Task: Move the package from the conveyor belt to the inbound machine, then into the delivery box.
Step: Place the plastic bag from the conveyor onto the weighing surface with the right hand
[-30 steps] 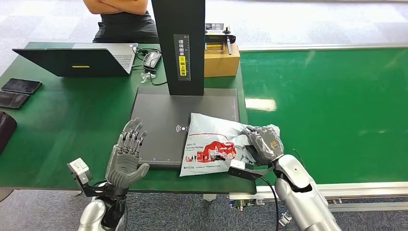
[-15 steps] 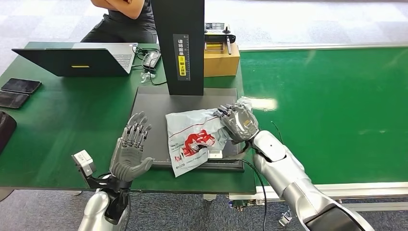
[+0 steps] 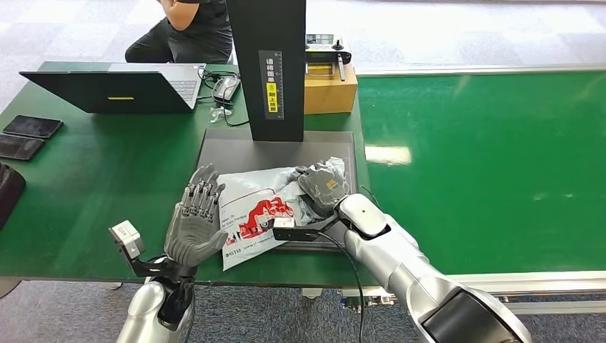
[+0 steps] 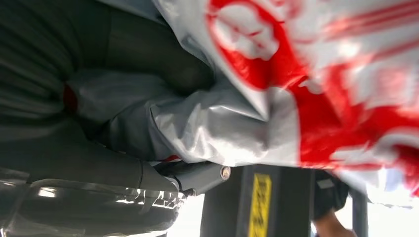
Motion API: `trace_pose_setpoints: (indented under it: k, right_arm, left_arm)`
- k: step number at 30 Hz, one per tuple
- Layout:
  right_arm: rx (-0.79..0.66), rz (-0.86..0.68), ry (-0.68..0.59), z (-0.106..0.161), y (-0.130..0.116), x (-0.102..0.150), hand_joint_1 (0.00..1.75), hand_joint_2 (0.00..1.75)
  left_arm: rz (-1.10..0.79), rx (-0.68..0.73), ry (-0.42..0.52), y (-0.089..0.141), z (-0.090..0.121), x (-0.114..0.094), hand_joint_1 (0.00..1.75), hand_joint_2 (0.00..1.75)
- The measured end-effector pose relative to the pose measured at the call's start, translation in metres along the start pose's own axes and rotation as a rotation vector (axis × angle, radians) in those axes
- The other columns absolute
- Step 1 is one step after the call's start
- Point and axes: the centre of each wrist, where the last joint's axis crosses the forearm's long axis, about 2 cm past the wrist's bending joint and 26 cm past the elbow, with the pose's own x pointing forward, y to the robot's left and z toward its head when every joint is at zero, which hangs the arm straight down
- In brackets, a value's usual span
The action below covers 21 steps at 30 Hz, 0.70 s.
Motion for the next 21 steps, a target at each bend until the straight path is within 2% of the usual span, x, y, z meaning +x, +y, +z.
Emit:
trace_pose_setpoints:
  k: [4,10,21]
  right_arm:
    - [0.013,-0.045,0.050,0.005,0.009,0.000,0.00,1.75]
    - [-0.078,-0.135,0.075,0.012,0.014,-0.004,0.00,1.75]
    - [-0.453,-0.380,0.132,0.035,0.019,-0.015,0.00,1.75]
  left_arm:
    - [-0.002,0.002,0.022,0.000,0.005,-0.002,0.00,1.75]
    - [-0.006,0.004,0.042,0.000,0.007,-0.002,0.00,1.75]
    - [-0.005,0.022,0.048,0.001,0.011,-0.003,0.00,1.75]
